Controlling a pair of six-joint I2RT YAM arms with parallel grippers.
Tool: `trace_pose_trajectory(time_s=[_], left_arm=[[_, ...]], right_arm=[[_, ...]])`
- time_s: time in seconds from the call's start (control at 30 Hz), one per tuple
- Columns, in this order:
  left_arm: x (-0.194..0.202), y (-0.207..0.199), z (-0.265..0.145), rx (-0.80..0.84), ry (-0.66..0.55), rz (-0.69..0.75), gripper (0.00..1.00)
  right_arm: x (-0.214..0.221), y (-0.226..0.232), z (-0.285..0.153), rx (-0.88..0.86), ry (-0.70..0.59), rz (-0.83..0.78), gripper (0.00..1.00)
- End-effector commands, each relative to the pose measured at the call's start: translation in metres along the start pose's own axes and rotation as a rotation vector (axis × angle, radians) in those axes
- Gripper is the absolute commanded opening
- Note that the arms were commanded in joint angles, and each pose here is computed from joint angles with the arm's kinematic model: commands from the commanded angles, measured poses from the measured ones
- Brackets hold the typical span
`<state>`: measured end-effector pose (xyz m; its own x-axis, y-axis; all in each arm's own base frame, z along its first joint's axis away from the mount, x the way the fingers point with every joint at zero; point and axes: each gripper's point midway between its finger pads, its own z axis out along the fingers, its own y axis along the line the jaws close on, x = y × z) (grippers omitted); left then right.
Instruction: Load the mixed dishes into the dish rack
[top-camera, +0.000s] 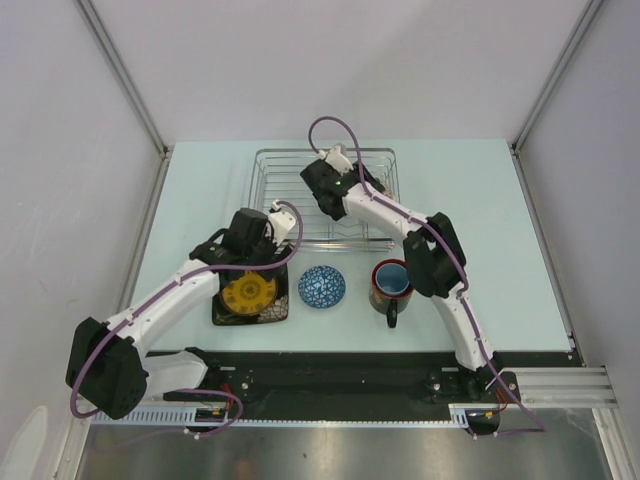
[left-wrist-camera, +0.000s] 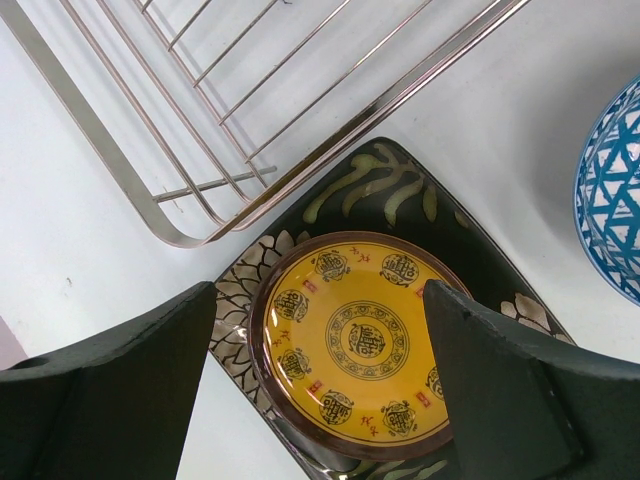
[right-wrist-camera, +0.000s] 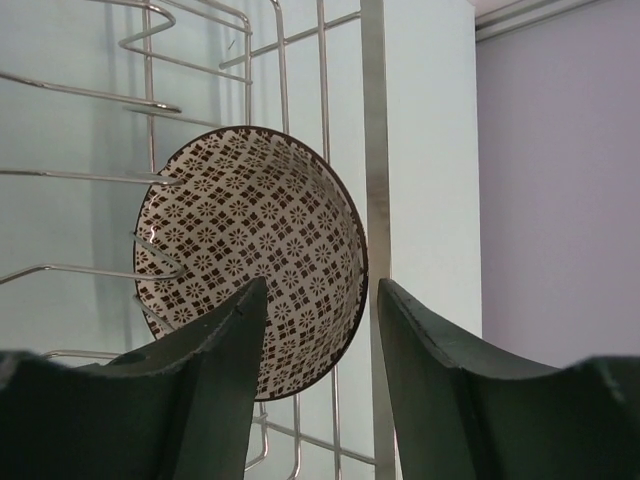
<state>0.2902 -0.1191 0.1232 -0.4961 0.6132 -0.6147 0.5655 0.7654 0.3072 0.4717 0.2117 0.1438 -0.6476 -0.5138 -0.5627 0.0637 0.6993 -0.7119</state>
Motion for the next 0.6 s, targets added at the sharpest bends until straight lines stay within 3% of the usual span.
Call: trace_pose_trajectory(time_s=[0.0,0.3,0.57], left_arm=[[-0.011,0.006,-0.002,-0.019,-0.043,-0.001,0.89],[-0.008,0.005,-0.001,-0.016,-0.041,-0.002,0.89],[-0.003,0.003,0.001,-0.013,-0.037,0.0,0.89]], right_arm=[[-0.006,0.003,-0.006,0.02,-0.011,0.045,0.54],[0.013,-0.004,-0.012,0.094,0.023,0.038,0.5],[0.018,-0.02,-0.014,0.082,0.054,0.165,0.57]])
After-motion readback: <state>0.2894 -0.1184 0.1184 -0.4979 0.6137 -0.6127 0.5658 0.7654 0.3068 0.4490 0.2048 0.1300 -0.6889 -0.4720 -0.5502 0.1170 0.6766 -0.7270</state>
